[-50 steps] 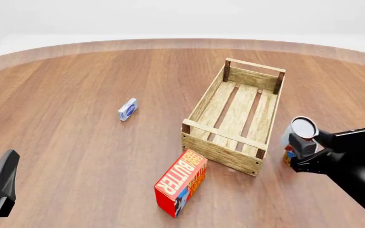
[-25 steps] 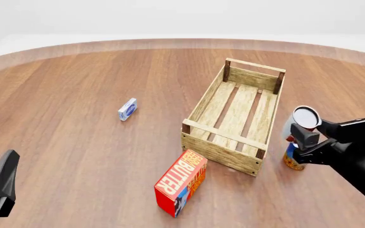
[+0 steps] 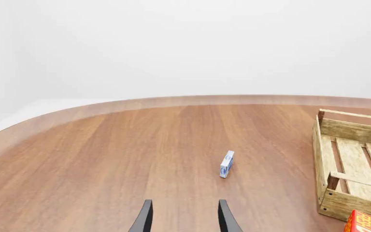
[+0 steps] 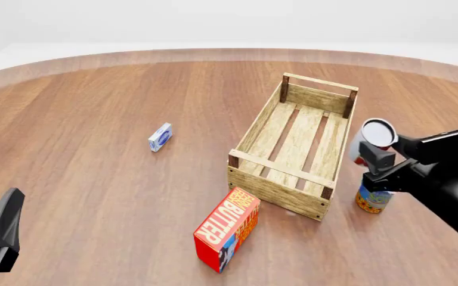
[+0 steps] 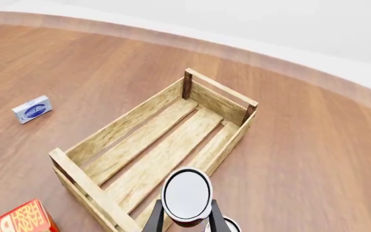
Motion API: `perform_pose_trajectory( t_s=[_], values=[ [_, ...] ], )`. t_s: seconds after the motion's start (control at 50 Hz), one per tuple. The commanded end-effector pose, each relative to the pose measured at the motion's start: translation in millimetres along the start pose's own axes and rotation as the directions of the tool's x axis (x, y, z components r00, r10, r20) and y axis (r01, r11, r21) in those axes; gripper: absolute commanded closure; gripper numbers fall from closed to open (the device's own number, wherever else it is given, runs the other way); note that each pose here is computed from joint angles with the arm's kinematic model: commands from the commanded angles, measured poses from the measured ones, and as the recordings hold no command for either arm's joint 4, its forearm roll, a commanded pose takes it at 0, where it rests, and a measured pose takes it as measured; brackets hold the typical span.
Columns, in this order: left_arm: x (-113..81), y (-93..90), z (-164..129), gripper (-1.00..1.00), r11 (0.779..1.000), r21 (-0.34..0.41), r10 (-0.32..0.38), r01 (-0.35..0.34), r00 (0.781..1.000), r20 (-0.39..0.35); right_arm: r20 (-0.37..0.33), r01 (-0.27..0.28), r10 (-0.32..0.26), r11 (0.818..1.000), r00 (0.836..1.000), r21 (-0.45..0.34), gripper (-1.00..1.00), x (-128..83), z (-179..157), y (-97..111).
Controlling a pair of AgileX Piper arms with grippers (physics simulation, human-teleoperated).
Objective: Pick up the tomato sauce, and put it in the wooden tray.
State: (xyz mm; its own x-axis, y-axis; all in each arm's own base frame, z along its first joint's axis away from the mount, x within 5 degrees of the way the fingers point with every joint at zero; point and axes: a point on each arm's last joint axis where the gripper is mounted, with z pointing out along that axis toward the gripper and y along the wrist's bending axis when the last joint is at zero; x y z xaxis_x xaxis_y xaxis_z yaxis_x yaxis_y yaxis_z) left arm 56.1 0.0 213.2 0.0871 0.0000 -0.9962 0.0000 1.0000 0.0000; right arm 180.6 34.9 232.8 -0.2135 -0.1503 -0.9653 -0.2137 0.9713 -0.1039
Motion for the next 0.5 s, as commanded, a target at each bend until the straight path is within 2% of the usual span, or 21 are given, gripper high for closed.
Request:
perform_pose_trajectory(
  t_s=[0.02,0.5],
  values=[
    [0.0,0.0,0,-1.00,1.000,0.000,0.000,0.000,1.000,0.000,0.017,0.004,-0.003,1.000,1.000,-0.018,1.00,-8,9,3],
    [0.0,0.0,0,-1.00,1.000,0.000,0.000,0.000,1.000,0.000,0.023,0.029,-0.028,0.998,0.999,-0.063,1.00,-15,41,14]
  ],
)
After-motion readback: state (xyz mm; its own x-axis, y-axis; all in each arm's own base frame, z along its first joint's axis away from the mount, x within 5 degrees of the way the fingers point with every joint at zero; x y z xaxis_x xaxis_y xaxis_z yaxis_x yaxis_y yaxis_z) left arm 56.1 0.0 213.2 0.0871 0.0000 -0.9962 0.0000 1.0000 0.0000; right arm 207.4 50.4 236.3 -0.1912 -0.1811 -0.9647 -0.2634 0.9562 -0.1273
